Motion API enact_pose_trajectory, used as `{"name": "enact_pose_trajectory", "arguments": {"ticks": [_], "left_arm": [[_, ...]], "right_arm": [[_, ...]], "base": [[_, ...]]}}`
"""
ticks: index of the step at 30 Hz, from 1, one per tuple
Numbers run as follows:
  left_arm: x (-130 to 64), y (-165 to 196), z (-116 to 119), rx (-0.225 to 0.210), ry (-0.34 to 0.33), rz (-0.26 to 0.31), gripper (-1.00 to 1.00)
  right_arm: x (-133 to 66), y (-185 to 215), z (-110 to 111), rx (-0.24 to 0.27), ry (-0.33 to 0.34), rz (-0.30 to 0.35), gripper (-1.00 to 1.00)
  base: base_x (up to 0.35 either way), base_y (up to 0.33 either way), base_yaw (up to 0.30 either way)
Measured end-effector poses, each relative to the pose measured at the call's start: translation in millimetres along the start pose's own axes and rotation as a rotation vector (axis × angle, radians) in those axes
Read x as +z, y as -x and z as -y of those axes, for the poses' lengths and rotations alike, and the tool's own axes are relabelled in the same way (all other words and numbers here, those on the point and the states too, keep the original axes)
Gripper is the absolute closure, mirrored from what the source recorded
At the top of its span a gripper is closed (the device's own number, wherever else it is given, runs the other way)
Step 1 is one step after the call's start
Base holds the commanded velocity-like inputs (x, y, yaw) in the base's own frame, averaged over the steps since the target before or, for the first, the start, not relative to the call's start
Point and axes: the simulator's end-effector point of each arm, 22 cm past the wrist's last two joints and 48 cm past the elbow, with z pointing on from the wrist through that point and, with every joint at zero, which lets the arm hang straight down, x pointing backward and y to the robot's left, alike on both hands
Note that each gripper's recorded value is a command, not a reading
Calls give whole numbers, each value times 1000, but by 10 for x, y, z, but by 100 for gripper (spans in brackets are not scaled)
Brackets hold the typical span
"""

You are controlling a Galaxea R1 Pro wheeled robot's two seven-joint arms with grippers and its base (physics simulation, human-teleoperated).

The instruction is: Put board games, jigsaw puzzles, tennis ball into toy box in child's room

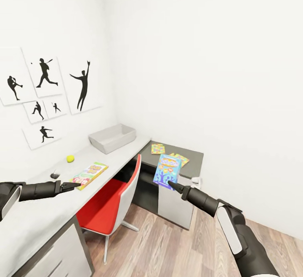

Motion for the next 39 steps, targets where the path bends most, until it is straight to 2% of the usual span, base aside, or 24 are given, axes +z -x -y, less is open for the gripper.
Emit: {"name": "enact_pose_trajectory", "arguments": {"ticks": [9, 23, 32, 39], "left_arm": [[2, 14, -4, 30, -1, 10, -100], [3, 15, -5, 34, -1, 11, -100], [7, 15, -8, 33, -2, 11, -100], [13, 14, -6, 33, -2, 11, -100]], "right_arm": [[-1, 23, -15, -7, 1, 3, 100], [5, 20, -17, -8, 0, 3, 100], [19, 15, -27, -5, 4, 3, 100], [65, -85, -27, -29, -8, -31, 100]], "base": [[326, 0, 0], [326, -6, 11], [157, -182, 252], [11, -158, 290]]}}
